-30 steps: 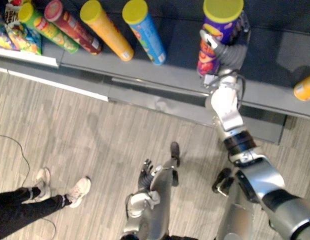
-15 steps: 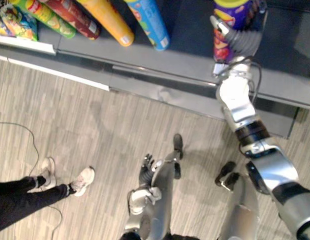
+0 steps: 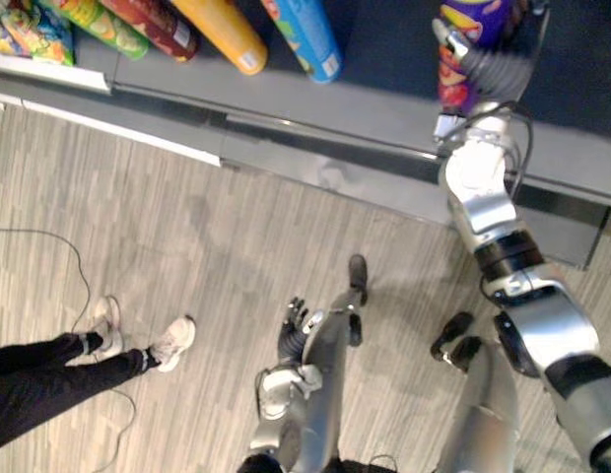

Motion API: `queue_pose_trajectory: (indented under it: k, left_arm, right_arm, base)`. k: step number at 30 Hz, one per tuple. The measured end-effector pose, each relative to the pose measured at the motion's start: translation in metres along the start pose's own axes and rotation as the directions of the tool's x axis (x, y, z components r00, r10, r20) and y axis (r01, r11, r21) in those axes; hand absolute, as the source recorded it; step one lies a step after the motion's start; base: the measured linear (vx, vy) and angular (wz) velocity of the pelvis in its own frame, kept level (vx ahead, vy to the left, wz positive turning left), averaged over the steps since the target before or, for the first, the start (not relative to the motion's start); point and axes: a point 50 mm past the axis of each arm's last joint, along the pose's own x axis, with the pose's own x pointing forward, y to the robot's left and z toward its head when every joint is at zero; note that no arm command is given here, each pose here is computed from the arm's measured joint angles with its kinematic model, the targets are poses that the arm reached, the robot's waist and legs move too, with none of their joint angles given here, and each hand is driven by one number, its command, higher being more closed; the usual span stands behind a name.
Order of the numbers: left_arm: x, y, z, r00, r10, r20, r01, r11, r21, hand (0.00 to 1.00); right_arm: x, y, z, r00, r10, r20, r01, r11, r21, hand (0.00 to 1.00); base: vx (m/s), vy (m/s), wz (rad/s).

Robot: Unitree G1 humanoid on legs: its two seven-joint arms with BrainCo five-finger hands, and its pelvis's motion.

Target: Put the gum and the chips on the shelf.

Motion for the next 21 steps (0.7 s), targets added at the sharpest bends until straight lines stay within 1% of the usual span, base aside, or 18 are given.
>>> queue_pose_trajectory:
  k: [5, 6, 12, 21]
  left_arm:
    - [0.0, -0.001, 0.0, 1.0, -0.003, -0.001, 0.003, 1.0, 0.001, 0.0]
    - [0.0, -0.001, 0.0, 1.0, -0.003, 0.0, 0.003, 1.0, 0.001, 0.0]
    - [0.001, -0.003, 0.0, 1.0, -0.01, -0.002, 0.01, 1.0, 0.005, 0.0]
    - [0.001, -0.007, -0.007, 0.999, -0.02, -0.028, 0.021, 1.0, 0.01, 0.0]
  right_arm:
    - [0.0, -0.004, -0.002, 1.0, 0.0, 0.008, 0.0, 1.0, -0.007, 1.0]
    - [0.001, -0.006, -0.003, 1.0, 0.003, 0.013, -0.002, 1.0, -0.011, 0.0]
    - [-0.003, -0.01, -0.013, 0.999, 0.034, -0.027, -0.035, 0.998, -0.047, 0.0]
    - [-0.026, -0.023, -0.04, 0.989, 0.053, -0.135, -0.066, 0.993, -0.099, 0.0]
  base:
    - [0.0, -0.087, -0.01]
    - [0.01, -0.087, 0.0]
    - [0.02, -0.093, -0.02]
    - [0.03, -0.104, -0.04]
